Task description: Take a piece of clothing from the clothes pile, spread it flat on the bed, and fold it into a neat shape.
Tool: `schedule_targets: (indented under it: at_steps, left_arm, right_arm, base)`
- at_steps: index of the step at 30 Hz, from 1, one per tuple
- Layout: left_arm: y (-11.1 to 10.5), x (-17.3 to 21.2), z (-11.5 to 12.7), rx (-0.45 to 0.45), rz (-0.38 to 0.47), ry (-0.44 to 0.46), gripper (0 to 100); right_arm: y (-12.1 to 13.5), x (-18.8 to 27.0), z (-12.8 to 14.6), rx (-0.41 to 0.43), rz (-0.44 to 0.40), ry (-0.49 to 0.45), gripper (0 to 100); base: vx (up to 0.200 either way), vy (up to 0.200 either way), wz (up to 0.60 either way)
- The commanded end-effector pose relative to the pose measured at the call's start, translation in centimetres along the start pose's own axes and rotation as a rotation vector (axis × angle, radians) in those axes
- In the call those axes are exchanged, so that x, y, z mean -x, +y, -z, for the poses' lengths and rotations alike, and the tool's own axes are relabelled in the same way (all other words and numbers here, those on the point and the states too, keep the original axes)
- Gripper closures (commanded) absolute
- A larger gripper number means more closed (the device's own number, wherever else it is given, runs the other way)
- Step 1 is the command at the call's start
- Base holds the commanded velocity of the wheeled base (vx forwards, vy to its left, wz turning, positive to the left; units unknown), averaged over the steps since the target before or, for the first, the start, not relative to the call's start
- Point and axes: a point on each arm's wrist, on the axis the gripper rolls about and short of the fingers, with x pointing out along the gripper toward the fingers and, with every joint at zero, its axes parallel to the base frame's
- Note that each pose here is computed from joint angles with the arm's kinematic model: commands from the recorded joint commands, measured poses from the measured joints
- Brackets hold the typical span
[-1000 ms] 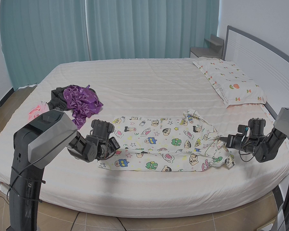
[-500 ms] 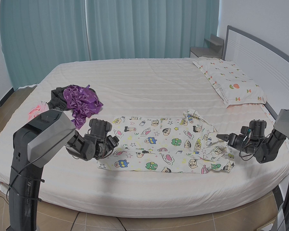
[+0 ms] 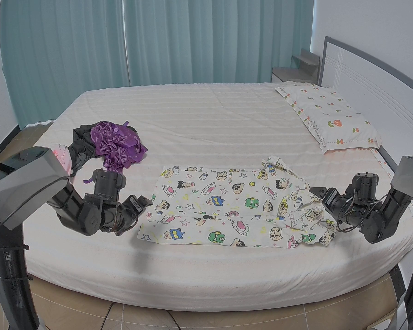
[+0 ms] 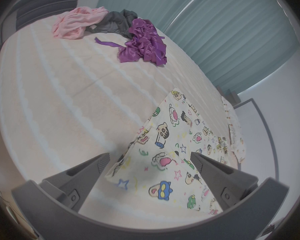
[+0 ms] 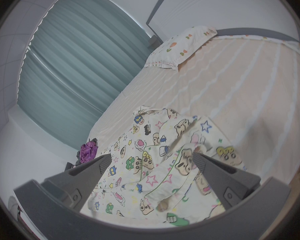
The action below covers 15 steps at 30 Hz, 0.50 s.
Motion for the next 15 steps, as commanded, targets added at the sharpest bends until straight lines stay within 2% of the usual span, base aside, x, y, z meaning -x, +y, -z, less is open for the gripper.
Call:
schedule_targets:
  at_steps: [1, 5, 15]
  left_arm:
    - [1.9, 4.6, 1.7, 0.076, 0.144, 0.031, 0]
    - [3.3, 2.9, 2.7, 0.070, 0.165, 0.040, 0]
    - [3.8, 2.7, 3.3, 0.063, 0.166, 0.039, 0]
  right_arm:
    - [0.2, -0.7, 3.0, -0.037, 0.040, 0.058, 0]
    - [-0.7, -1.0, 3.4, -0.037, 0.071, 0.066, 0]
    - [-2.1, -2.2, 4.3, -0.037, 0.119, 0.080, 0]
  base:
    - [0.000, 0.000, 0.00]
    - [0.000, 0.000, 0.00]
    - [0.000, 0.000, 0.00]
